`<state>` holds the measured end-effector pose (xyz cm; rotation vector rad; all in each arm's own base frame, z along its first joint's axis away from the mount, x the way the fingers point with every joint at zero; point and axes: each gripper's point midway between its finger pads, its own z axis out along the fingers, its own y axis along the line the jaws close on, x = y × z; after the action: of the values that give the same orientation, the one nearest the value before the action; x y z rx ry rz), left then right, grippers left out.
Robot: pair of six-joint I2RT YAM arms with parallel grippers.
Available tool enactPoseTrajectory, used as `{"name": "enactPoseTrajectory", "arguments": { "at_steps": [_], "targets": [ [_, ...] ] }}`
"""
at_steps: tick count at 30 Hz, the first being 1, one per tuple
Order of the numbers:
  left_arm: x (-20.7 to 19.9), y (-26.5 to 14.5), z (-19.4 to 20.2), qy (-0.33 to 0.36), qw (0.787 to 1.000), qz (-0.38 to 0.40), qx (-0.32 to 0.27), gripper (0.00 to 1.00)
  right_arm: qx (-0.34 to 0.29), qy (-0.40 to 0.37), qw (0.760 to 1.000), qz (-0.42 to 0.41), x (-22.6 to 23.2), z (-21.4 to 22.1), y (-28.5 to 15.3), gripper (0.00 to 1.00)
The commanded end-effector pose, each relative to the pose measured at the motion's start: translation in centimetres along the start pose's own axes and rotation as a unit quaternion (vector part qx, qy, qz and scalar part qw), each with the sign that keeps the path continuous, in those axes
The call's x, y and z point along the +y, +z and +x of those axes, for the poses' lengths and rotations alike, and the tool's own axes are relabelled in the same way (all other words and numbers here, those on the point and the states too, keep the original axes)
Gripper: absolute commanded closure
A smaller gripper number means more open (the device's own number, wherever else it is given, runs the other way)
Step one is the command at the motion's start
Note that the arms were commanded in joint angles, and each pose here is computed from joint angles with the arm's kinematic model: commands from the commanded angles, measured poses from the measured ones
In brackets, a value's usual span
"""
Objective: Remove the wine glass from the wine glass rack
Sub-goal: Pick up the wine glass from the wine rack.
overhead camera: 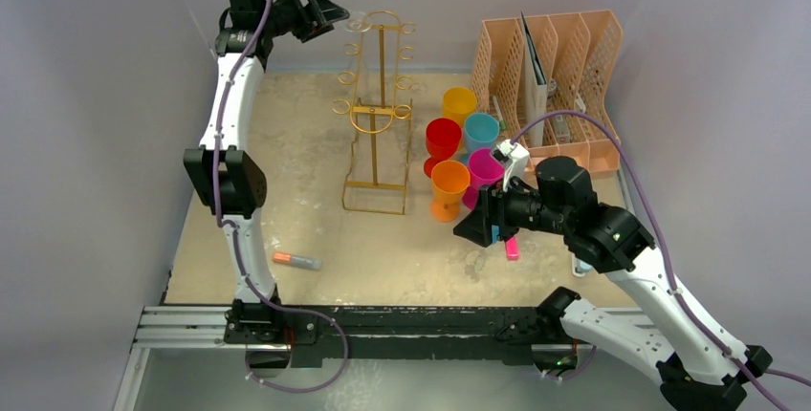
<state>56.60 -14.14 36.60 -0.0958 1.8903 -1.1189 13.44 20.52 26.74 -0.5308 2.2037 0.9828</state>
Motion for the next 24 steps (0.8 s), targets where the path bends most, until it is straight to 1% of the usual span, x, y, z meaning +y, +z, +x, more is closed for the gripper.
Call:
{"name": "enactPoseTrajectory", "arguments": {
  "at_steps": [1,4,6,8,12,15,20,24],
  "targets": [
    [-2.2,-0.1,-1.9,0.009,0.999,0.042,-0.023,0.35,-0.028,-0.017,0.999,-0.001,0.5,-1.6,-0.6,0.35],
    [-2.1,0.4,-1.5,0.002,0.998,0.063,-0.010,0.39,-0.028,-0.017,0.999,0.001,0.4,-1.6,-0.5,0.35],
    [-2.7,0.6,-1.2,0.002,0.996,0.092,0.001,0.43,-0.026,-0.016,1.000,0.002,0.4,-1.6,-0.4,0.35],
    [-3.3,0.5,-0.9,0.004,0.994,0.112,0.013,0.50,-0.025,-0.016,1.000,0.004,0.3,-1.5,-0.5,0.35],
    [-3.5,0.4,-0.3,0.010,0.993,0.118,0.026,0.55,-0.022,-0.014,1.000,0.009,0.0,-1.1,-0.4,0.35],
    [-2.9,0.7,0.0,0.007,0.993,0.110,0.032,0.61,-0.023,-0.014,1.000,0.009,0.0,-1.2,-0.4,0.35],
    [-2.7,1.2,-0.1,0.001,0.994,0.105,0.030,0.70,-0.024,-0.015,1.000,0.009,0.0,-1.3,-0.3,0.35],
    [-2.8,1.6,-0.2,-0.001,0.994,0.108,0.029,0.74,-0.026,-0.015,0.999,0.011,0.0,-1.4,-0.4,0.35]
  ]
}}
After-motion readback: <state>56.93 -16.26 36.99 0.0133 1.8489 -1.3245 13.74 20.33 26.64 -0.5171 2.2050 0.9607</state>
